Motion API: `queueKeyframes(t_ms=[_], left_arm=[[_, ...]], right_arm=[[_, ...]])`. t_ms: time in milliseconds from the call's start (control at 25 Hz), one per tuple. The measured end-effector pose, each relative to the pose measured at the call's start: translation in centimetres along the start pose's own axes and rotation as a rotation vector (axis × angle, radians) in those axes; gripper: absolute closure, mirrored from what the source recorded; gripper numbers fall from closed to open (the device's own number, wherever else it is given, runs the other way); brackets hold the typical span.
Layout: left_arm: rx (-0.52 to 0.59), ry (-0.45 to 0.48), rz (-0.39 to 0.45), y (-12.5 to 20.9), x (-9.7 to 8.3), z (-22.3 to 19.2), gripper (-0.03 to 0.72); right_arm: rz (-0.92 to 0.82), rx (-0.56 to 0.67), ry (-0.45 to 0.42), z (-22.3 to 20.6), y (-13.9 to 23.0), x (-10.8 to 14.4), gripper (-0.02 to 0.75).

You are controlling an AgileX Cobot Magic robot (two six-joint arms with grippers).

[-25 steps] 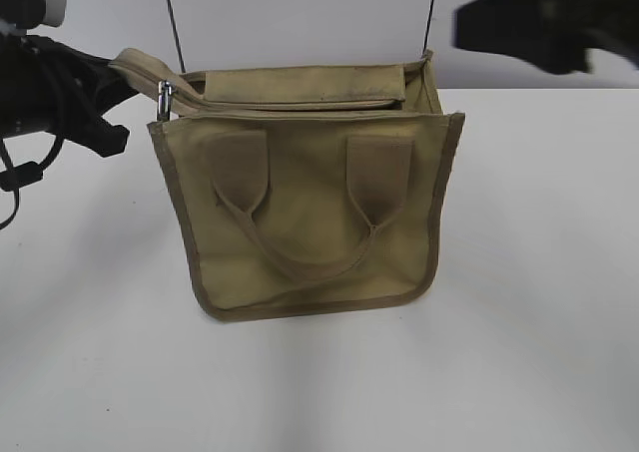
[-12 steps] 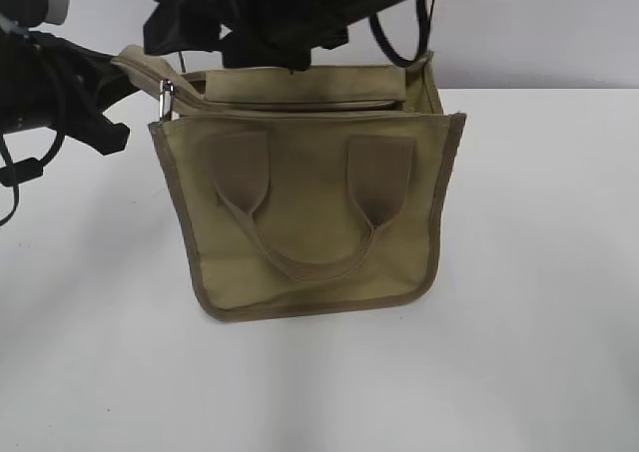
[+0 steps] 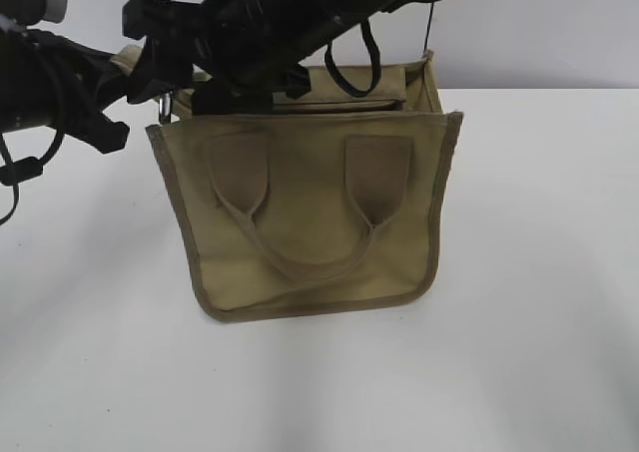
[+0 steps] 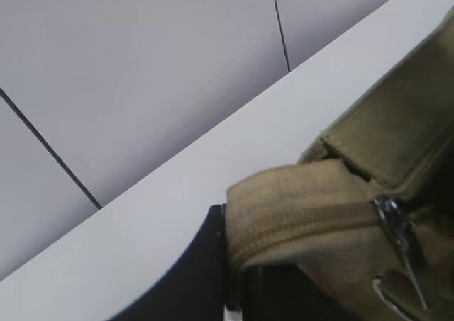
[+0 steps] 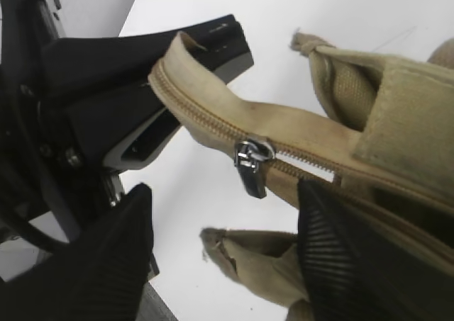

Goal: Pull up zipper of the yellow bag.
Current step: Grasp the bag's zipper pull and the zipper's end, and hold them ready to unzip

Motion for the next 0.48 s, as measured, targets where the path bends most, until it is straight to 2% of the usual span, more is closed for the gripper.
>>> queueKeyframes(t_ms=[200, 480], left_arm=[[-0.026, 0.005, 0.0, -0.3, -0.1, 0.0, 0.687], [-0.032, 0.005, -0.001, -0.5, -0.1, 0.0, 0.687]], right_arm=[[-0.057, -0.002, 0.003, -1.2, 0.1, -0.7, 0.364], [-0.076, -0.015, -0.021, -1.8, -0.6, -0.3, 0.388]])
Point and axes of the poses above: a point on each arm's last joint axis where the gripper is mounted, z pointing back along that axis away from the gripper, x along the wrist's bending axis when the last joint is at zero, y = z × x, the point moved 4 cm from there along -z, pointing out along that axis toward the gripper, and after that the axes turned 4 degrees about -z, right-handed, at the moved point
